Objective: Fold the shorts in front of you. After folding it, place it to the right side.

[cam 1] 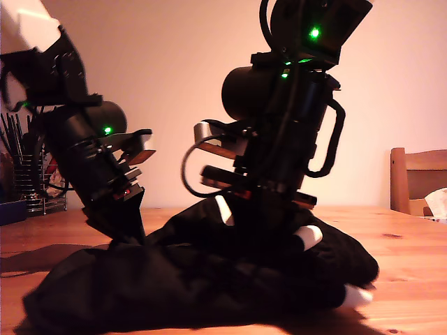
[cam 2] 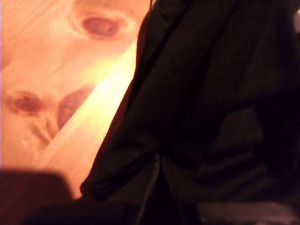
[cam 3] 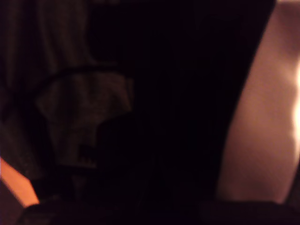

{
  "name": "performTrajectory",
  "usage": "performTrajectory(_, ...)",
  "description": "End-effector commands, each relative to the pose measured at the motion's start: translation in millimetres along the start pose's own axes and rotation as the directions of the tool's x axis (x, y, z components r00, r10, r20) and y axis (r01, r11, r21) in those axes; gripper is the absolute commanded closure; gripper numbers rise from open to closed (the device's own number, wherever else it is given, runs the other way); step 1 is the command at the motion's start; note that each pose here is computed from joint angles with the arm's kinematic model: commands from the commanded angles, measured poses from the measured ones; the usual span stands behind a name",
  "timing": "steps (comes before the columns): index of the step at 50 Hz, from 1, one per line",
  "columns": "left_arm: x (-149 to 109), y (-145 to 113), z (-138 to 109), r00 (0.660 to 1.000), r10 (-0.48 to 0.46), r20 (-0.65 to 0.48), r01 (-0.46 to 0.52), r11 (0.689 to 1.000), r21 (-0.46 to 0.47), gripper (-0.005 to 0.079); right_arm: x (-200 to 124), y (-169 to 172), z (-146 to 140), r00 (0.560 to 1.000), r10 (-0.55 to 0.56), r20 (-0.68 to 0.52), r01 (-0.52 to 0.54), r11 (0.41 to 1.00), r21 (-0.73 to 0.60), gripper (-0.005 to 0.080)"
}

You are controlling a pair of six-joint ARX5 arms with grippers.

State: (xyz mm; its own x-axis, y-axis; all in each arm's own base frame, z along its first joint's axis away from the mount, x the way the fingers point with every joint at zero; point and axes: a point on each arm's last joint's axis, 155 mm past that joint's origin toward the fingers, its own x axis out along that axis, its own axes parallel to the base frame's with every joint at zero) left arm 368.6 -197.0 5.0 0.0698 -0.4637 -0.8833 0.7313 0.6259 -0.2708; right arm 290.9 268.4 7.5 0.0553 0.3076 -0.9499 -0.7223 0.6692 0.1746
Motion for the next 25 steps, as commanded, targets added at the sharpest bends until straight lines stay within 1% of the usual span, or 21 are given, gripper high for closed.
performTrajectory(1, 16.5, 2.1, -47.6, 0.99, -0.021, -0.141, 0.007, 0.996, -0.094, 0.0764, -2.3, -21.1, -5.7, 0.999, -0.038, -0.006, 0.038, 0.999, 0.002, 0.0763)
performTrajectory(10, 12.1, -12.6, -70.5, 0.97, -0.072, -0.234, 0.028, 0.982, -0.186, 0.0764, -9.5, -56.5, 9.2, 0.993, -0.093, 0.074, 0.093, 0.996, -0.003, 0.0763)
performTrajectory(16, 10.4, -26.2, -80.0, 0.953, -0.104, -0.283, 0.033, 0.97, -0.242, 0.0764, -16.0, -75.8, 27.2, 0.979, -0.125, 0.159, 0.124, 0.992, 0.018, 0.0763)
performTrajectory(18, 10.4, -31.3, -82.3, 0.948, -0.113, -0.298, 0.031, 0.963, -0.267, 0.0764, -18.2, -80.2, 34.1, 0.973, -0.134, 0.189, 0.133, 0.991, 0.02, 0.0763)
performTrajectory(25, 14.2, -52.5, -81.6, 0.936, -0.152, -0.319, 0.058, 0.957, -0.284, 0.0764, -23.8, -84.2, 57.7, 0.948, -0.145, 0.283, 0.148, 0.989, 0.012, 0.0763)
